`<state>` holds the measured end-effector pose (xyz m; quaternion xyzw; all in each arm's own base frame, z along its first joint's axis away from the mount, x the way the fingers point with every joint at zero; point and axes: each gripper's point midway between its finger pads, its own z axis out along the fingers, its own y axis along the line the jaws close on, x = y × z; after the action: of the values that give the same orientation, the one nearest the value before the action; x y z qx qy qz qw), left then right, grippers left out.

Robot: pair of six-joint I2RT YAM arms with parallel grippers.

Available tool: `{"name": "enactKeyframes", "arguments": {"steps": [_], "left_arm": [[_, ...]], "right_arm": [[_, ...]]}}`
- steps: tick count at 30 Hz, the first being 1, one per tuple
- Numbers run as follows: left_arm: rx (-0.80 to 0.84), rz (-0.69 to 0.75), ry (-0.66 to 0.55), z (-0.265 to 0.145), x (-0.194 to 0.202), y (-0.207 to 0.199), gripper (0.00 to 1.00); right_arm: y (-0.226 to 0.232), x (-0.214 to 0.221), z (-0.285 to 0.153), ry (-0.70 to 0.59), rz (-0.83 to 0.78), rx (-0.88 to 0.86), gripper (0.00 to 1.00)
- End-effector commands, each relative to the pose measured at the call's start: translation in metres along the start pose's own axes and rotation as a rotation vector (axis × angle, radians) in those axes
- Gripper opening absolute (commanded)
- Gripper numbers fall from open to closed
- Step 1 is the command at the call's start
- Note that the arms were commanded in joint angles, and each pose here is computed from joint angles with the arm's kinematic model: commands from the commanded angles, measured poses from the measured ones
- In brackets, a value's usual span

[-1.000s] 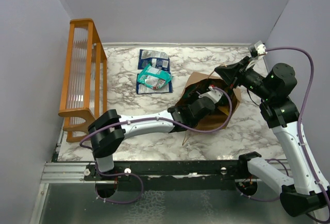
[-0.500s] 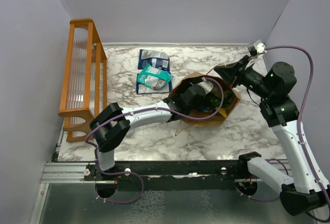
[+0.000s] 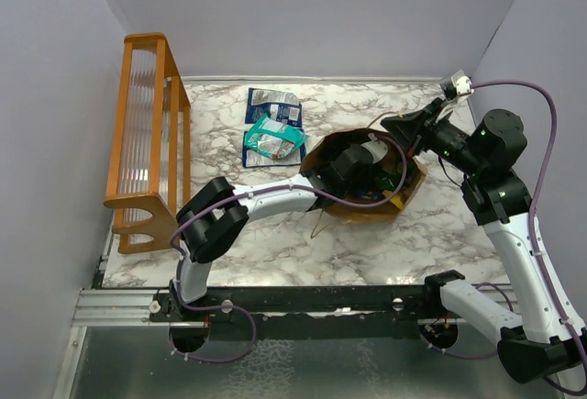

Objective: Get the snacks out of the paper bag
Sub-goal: Take out the snack from the paper bag.

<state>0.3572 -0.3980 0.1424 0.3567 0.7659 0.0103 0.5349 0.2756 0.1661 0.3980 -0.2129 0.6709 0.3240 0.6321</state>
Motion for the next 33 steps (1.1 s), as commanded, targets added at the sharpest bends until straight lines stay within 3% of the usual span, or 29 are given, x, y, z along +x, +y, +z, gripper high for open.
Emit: {"name": "enactKeyframes", "arguments": {"steps": [1, 7, 18, 21, 26, 29, 33], "left_arm": [[-0.03, -0.025, -0.036, 0.015, -0.011, 0.016, 0.86], [0.044, -0.033, 0.001, 0.029, 0.009, -0.002, 0.84], [0.236, -0.129, -0.004, 0.036, 0.021, -0.045, 0.69], [0.247, -0.136, -0.004, 0.037, 0.019, -0.048, 0.56], [0.224, -0.15, -0.021, 0.03, 0.009, -0.038, 0.27], [0.213, -0.168, -0.041, 0.02, -0.001, -0.03, 0.02], [0.218, -0.21, -0.093, 0.002, -0.022, -0.02, 0.0]], "right_arm": [[0.011, -0.022, -0.004, -0.051, -0.043, -0.037, 0.01], [0.011, -0.022, -0.005, -0.053, -0.041, -0.039, 0.01], [0.011, -0.023, -0.007, -0.057, -0.047, -0.027, 0.02], [0.011, -0.023, -0.008, -0.057, -0.05, -0.025, 0.01], [0.011, -0.022, -0.008, -0.053, -0.048, -0.022, 0.01], [0.01, -0.022, -0.009, -0.055, -0.052, -0.019, 0.01], [0.009, -0.021, -0.008, -0.054, -0.049, -0.017, 0.01]]}}
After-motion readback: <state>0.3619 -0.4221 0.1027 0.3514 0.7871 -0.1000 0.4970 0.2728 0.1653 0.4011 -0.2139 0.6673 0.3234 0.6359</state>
